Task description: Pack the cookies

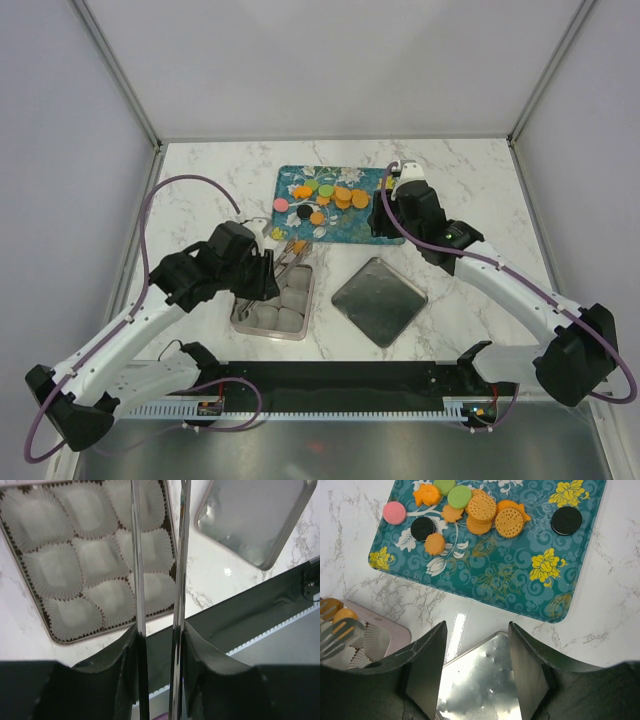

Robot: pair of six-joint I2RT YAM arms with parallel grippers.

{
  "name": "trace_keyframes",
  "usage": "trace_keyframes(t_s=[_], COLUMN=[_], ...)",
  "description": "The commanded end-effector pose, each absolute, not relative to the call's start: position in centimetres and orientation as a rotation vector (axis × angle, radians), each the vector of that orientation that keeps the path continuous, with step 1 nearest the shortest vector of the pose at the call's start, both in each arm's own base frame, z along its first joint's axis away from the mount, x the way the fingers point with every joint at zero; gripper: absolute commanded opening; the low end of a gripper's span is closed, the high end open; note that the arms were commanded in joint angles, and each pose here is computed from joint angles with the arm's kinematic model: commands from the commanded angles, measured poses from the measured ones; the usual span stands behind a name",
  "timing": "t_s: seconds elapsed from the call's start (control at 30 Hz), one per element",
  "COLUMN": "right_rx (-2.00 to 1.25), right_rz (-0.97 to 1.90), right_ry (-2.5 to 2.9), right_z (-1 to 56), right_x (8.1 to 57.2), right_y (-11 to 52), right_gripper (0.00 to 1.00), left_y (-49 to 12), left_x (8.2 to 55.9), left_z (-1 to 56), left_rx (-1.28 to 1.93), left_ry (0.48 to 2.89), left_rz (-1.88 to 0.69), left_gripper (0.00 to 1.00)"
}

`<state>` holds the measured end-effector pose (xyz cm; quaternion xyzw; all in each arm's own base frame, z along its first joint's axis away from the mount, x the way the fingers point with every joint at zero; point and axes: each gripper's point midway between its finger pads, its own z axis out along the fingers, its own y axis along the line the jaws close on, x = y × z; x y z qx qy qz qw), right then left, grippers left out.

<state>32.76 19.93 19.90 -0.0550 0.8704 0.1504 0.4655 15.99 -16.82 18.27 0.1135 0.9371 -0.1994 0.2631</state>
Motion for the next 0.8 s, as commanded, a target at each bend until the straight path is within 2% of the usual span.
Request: trace_keyframes(t_s=[0.0,0.23,0.77], right_rx=[-0.132,-0.136,-0.154], right_rz=[0.416,0.423,0.429], right_ry=[2.097,2.102,2.115], right_z=[21.8,21.5,20.7], right_x=[33.5,33.6,33.5], right_y=[20.8,21.1,21.3], right_gripper=[0.6,0.6,0.6], left_y=[-16.4,-16.2,-17.2], left_x=[14.2,12.7,14.1], left_z=[18.0,16.2,13.9], left_rx=[0.233,0.181,0.178], left_ry=[2.586,2.64,2.64], left_rz=[-0.574,-0.578,-0.538], left_gripper=[0.36,0.36,0.4])
